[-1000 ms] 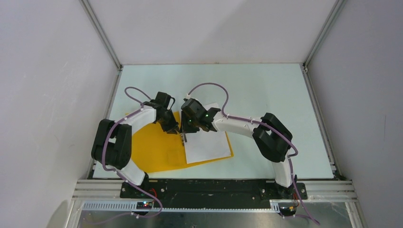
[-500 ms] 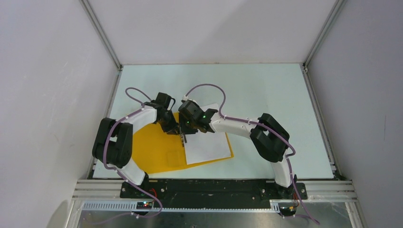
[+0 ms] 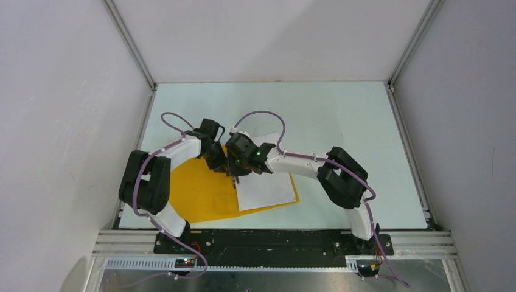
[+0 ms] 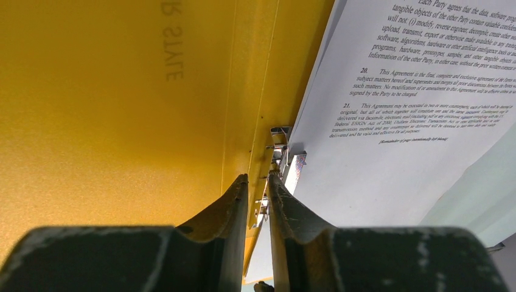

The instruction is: Put the files into the folder

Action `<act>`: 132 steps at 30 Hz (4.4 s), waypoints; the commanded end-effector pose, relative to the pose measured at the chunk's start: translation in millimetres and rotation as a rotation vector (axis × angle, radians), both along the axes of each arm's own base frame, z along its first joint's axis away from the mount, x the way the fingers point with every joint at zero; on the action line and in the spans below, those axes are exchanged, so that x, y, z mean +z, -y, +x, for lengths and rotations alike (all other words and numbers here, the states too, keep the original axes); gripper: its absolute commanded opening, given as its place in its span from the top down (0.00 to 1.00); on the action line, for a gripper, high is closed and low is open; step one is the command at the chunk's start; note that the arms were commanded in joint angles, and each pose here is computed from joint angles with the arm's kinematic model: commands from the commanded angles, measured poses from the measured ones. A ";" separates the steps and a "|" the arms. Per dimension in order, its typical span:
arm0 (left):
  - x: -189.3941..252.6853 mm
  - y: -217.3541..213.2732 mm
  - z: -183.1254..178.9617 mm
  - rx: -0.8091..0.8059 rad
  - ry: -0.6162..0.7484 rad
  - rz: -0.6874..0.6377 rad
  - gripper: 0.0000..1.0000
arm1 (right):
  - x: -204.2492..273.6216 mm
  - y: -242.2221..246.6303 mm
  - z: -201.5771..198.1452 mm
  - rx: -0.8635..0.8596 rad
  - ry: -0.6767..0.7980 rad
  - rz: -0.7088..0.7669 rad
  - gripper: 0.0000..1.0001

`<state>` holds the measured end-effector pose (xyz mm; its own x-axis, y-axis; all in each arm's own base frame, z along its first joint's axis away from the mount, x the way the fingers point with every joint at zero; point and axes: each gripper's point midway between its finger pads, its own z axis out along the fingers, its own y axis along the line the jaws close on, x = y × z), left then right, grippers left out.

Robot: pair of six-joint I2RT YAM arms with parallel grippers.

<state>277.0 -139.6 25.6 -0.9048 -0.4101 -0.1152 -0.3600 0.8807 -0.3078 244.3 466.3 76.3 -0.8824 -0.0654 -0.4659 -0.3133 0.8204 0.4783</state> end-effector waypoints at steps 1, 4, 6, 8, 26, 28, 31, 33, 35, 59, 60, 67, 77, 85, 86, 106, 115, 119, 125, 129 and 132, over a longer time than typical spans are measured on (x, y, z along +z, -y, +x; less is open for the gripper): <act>-1.1 4.1 -3.1 -0.009 -0.013 -0.004 0.76 | 3.2 -3.0 4.2 -0.003 0.028 -0.006 0.69; -0.7 4.1 -2.5 -0.009 -0.012 -0.004 0.76 | 9.5 -4.5 5.2 -0.004 0.036 0.007 0.68; -0.7 4.6 -2.3 -0.011 -0.012 -0.005 0.76 | 16.0 -4.9 7.0 -0.009 0.047 0.016 0.67; -0.8 4.2 -2.3 -0.010 -0.012 -0.004 0.76 | 23.5 -4.3 9.2 -0.019 0.064 0.023 0.66; -1.0 4.1 -1.7 -0.014 -0.010 -0.002 0.76 | 41.1 -12.5 16.2 -0.018 0.132 0.048 0.61; -0.7 4.1 -1.7 -0.015 -0.009 -0.001 0.76 | 38.7 -11.8 17.7 -0.024 0.132 0.035 0.61; -0.5 3.9 -1.5 -0.015 -0.008 -0.002 0.76 | 39.9 -13.8 19.1 -0.023 0.135 0.043 0.61; 0.2 4.1 -1.3 -0.016 -0.006 -0.002 0.77 | 43.2 -14.6 19.8 -0.025 0.144 0.047 0.61; -0.3 4.0 -1.5 -0.016 -0.007 -0.002 0.76 | 43.3 -14.5 20.1 -0.026 0.146 0.040 0.61; 0.4 4.2 -0.2 -0.015 -0.004 -0.001 0.77 | 18.8 -4.8 18.5 -0.042 0.123 -0.051 0.74; -0.1 4.0 -0.1 -0.016 -0.004 0.000 0.77 | 17.7 -4.5 18.0 -0.041 0.121 -0.054 0.75; -0.3 4.4 0.3 -0.017 -0.006 -0.002 0.76 | 7.7 0.7 7.2 -0.020 0.094 -0.081 0.80; 7.3 7.1 6.5 -0.024 0.016 -0.017 0.74 | -15.2 15.6 -13.4 -0.007 0.046 -0.133 0.84; 9.2 8.2 7.4 -0.037 0.023 -0.023 0.73 | -36.1 31.4 -24.1 -0.022 0.010 -0.196 0.86; 7.7 7.5 5.9 -0.038 0.018 -0.020 0.73 | -39.1 34.4 -25.0 -0.024 0.008 -0.206 0.86; -2.9 6.0 -0.3 -0.053 -0.014 -0.008 0.74 | -89.4 71.1 -41.7 -0.038 -0.053 -0.371 0.90; 17.7 15.9 -1.2 -0.091 0.036 -0.071 0.68 | -103.1 74.2 -42.9 -0.038 -0.079 -0.389 0.91; 20.8 19.4 -4.8 -0.102 0.038 -0.088 0.69 | -104.3 73.6 -42.4 -0.039 -0.083 -0.387 0.91; 10.3 17.5 -15.6 -0.088 -0.001 -0.075 0.76 | -105.9 75.3 -41.2 -0.040 -0.083 -0.392 0.91; 4.5 18.3 -20.7 -0.092 -0.017 -0.062 0.78 | -107.1 75.6 -39.9 -0.043 -0.082 -0.392 0.91; -0.9 23.9 -25.1 -0.109 -0.037 -0.060 0.79 | -109.2 75.8 -39.5 -0.043 -0.085 -0.394 0.91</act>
